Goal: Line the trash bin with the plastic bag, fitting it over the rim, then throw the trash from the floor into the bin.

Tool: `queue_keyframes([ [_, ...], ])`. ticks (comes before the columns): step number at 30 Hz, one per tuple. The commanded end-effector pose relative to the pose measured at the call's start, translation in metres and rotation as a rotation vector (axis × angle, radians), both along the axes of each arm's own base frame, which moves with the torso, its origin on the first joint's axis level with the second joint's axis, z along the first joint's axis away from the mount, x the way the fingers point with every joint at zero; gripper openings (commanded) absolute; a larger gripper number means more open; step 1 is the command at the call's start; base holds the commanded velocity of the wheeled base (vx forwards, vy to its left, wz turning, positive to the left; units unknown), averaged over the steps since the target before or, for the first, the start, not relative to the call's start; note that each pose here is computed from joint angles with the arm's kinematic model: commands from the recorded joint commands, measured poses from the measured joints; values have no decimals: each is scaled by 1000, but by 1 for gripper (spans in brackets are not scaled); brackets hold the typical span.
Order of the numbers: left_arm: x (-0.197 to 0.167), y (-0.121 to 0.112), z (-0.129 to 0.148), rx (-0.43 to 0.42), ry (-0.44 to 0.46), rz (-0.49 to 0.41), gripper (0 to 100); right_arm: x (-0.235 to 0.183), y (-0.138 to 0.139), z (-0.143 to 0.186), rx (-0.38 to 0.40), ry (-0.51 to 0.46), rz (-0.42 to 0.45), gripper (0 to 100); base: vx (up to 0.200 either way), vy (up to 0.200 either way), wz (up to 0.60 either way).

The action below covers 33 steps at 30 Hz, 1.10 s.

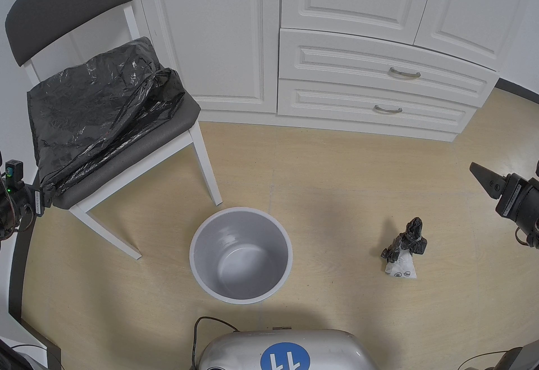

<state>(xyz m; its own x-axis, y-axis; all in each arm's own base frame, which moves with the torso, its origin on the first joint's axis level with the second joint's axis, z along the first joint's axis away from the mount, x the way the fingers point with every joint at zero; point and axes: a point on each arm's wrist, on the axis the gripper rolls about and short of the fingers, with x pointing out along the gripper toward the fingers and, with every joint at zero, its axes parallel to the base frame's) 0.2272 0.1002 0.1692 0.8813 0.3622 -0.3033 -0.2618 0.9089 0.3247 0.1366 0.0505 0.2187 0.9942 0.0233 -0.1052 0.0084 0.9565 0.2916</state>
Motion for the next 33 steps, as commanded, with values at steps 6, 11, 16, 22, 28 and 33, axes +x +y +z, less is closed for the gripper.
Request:
queue_keyframes([
  [6,3,11,-9,-11,31,36,100,-3,-1,1,3,-10,2,100,0,0,0],
  [11,9,21,-16,-6,12,58,100,-5,-2,4,8,-24,8,100,0,0,0],
  [16,22,28,-25,-40,-75,73,100,-8,-3,7,17,-41,10,100,0,0,0],
  [22,26,26,-26,-98,-185,73,100,-12,-5,10,24,-61,10,100,0,0,0],
  [28,11,17,-14,-71,-288,63,100,-13,-5,12,28,-69,13,100,0,0,0],
  [33,3,8,-9,-46,-330,48,100,-17,-6,14,35,-84,24,100,0,0,0],
])
